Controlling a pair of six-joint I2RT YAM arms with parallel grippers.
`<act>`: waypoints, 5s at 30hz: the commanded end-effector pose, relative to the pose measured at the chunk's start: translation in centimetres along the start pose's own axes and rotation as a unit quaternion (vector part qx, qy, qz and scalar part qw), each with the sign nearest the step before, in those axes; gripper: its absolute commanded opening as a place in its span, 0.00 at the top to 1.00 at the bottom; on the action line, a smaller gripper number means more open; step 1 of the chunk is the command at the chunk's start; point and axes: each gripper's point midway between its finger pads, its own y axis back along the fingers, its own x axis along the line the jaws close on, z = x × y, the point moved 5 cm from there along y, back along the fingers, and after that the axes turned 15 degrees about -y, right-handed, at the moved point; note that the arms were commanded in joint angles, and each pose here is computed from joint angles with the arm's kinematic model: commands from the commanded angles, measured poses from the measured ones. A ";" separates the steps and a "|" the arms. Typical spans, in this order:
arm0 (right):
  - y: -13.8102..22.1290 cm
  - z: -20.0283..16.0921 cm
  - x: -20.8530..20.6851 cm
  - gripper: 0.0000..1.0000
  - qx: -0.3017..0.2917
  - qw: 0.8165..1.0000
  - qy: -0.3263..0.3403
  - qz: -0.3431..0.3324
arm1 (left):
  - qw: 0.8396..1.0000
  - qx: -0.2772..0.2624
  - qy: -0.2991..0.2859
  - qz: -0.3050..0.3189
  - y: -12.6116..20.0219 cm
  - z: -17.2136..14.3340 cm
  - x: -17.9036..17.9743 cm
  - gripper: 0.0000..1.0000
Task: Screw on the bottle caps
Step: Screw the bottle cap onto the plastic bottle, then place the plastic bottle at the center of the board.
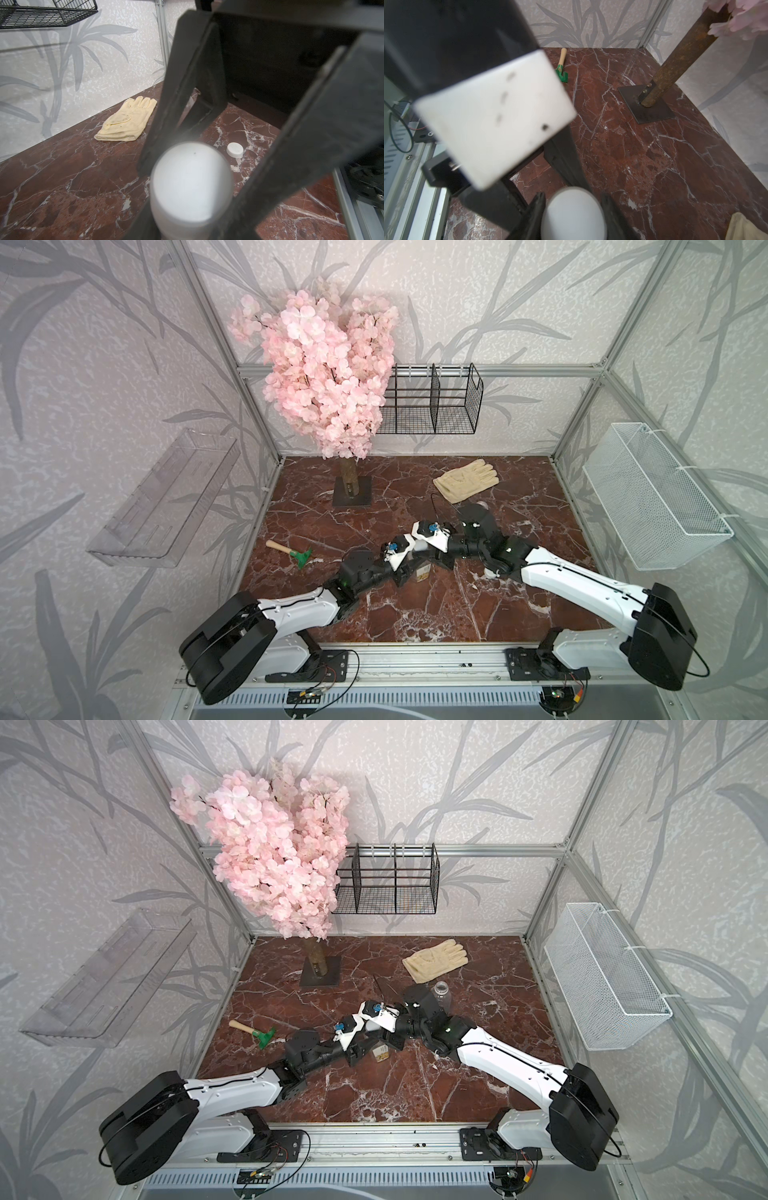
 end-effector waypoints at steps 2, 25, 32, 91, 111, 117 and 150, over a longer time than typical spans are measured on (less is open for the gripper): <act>-0.8 -0.1 1.6 1.00 -0.007 0.999 -0.029 -0.029 | 0.991 0.093 0.050 0.075 0.4 -3.6 1.4 1.00; 8.8 3.0 0.8 0.16 -0.072 0.976 -0.019 0.204 | 0.996 0.072 0.007 -0.056 0.0 -2.7 -1.5 1.00; 7.4 2.1 0.2 0.20 -0.033 0.966 0.044 0.253 | 0.991 0.059 -0.006 -0.120 -0.1 -2.3 -3.0 1.00; -0.6 -0.6 -1.4 1.00 -0.027 0.998 -0.031 0.050 | 0.994 0.102 0.025 -0.003 -0.3 -3.6 -0.2 1.00; -0.3 0.3 0.5 0.40 -0.051 0.998 -0.034 0.023 | 0.994 0.103 0.017 0.043 0.6 -3.3 0.8 1.00; 1.4 1.6 0.2 0.14 -0.068 0.997 -0.024 0.006 | 0.993 0.105 0.008 0.049 0.8 -3.2 1.0 1.00; 11.2 -3.2 -0.2 0.01 -0.157 0.962 -0.175 -0.141 | 0.970 0.089 0.045 0.221 -3.7 -1.2 15.6 1.00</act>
